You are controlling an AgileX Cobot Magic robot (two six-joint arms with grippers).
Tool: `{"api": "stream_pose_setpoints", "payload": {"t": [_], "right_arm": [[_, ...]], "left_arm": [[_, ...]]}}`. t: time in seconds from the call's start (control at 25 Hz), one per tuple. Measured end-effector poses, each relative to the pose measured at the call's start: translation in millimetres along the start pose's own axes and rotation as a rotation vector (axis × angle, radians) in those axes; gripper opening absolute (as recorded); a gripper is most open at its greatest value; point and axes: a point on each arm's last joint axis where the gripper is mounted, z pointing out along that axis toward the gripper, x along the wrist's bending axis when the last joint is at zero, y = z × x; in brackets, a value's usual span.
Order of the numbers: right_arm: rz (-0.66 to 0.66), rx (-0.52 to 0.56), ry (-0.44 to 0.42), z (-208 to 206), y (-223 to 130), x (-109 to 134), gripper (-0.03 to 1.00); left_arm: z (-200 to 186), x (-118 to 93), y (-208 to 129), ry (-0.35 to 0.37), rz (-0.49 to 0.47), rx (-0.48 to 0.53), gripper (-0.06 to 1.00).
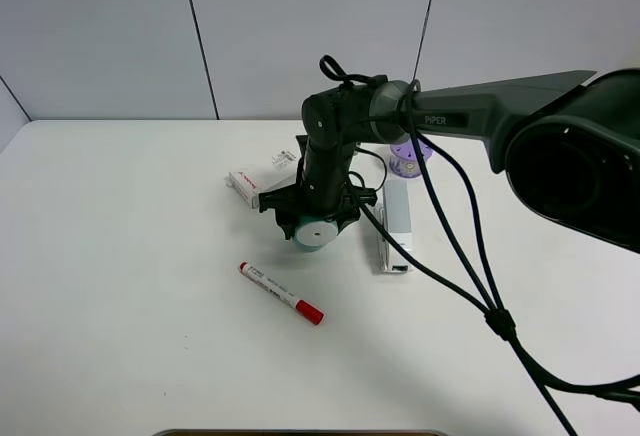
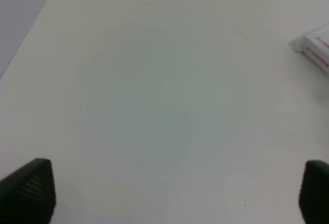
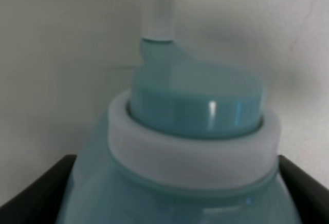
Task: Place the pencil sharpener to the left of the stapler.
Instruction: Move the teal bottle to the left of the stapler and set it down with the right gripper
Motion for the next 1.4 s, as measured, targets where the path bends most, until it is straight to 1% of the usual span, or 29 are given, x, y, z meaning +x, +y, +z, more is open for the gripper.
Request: {"api": "stream_pose_setpoints", "payload": {"t": [1.4], "right_arm": [[0.007, 0.002, 0.001, -0.7, 0.2, 0.4, 0.68]], "left_arm": [[0.0, 0.0, 0.0, 0.0, 0.0, 0.0, 0.95]]}}
